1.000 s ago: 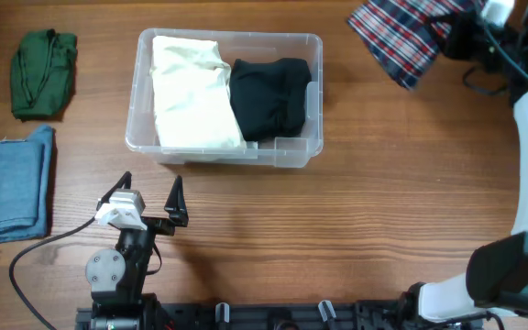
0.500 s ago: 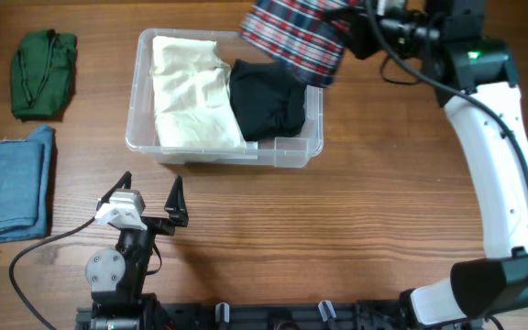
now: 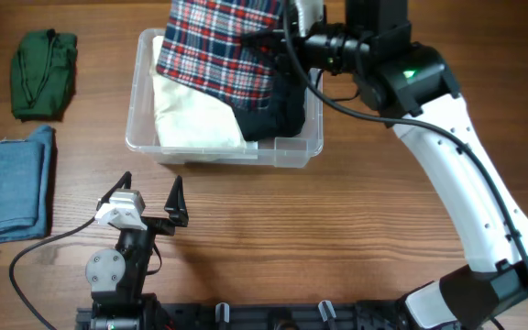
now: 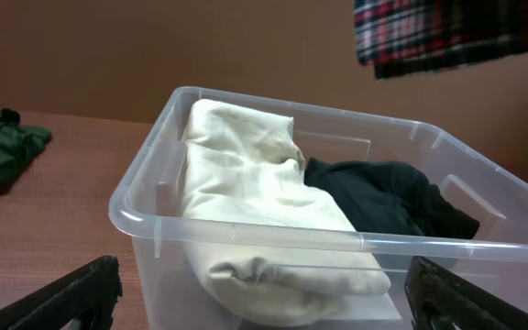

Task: Pack container
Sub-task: 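Carry the plaid cloth left and lower it into the bin's right side, then release the plaid cloth and press it flat over the black garment, then tuck the plaid cloth's edges into the bin with the right gripper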

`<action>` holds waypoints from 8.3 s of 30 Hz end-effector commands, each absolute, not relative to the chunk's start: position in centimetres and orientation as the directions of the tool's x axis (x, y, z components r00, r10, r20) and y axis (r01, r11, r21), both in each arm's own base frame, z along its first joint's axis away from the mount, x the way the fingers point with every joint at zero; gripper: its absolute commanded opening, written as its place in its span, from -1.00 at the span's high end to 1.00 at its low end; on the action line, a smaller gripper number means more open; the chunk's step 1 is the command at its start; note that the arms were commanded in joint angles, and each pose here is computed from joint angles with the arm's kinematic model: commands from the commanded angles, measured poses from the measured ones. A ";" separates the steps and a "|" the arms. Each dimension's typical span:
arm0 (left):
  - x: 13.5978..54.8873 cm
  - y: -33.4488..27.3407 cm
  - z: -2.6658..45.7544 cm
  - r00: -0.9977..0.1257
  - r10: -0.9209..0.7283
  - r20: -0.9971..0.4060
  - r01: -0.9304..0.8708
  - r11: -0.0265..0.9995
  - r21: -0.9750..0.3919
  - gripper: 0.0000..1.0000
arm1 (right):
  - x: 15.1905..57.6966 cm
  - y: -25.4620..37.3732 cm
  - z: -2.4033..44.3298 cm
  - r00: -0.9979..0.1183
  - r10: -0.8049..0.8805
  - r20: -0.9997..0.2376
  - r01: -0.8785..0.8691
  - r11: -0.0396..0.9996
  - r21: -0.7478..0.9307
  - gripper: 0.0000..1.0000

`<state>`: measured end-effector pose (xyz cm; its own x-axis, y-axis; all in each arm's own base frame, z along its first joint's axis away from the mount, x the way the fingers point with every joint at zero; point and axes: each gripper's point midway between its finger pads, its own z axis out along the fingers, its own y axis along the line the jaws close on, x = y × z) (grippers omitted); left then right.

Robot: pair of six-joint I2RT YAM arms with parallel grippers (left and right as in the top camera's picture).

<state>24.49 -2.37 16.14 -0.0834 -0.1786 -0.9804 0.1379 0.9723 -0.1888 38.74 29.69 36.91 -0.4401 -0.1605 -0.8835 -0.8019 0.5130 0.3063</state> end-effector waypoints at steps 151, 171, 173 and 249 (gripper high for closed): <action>24.5 -2.2 16.0 -0.086 -0.187 -0.979 0.129 0.972 -0.197 -0.99 | 44.5 23.7 15.4 -0.784 -0.440 -0.439 -0.557 0.811 0.182 0.24; 24.5 -2.2 16.0 -0.086 -0.187 -0.979 0.129 0.972 -0.197 -0.99 | 42.6 22.7 4.0 -0.849 -0.481 -0.216 -0.513 0.850 0.122 0.63; 24.5 -2.2 16.0 -0.086 -0.187 -0.979 0.129 0.972 -0.197 -0.99 | 42.7 22.4 3.3 -0.851 -0.483 -0.205 -0.510 0.854 0.105 0.63; 24.5 -2.2 16.0 -0.086 -0.187 -0.979 0.129 0.972 -0.197 -1.00 | 53.8 25.6 9.1 -0.642 -0.442 -0.627 -0.519 0.852 -0.069 -0.92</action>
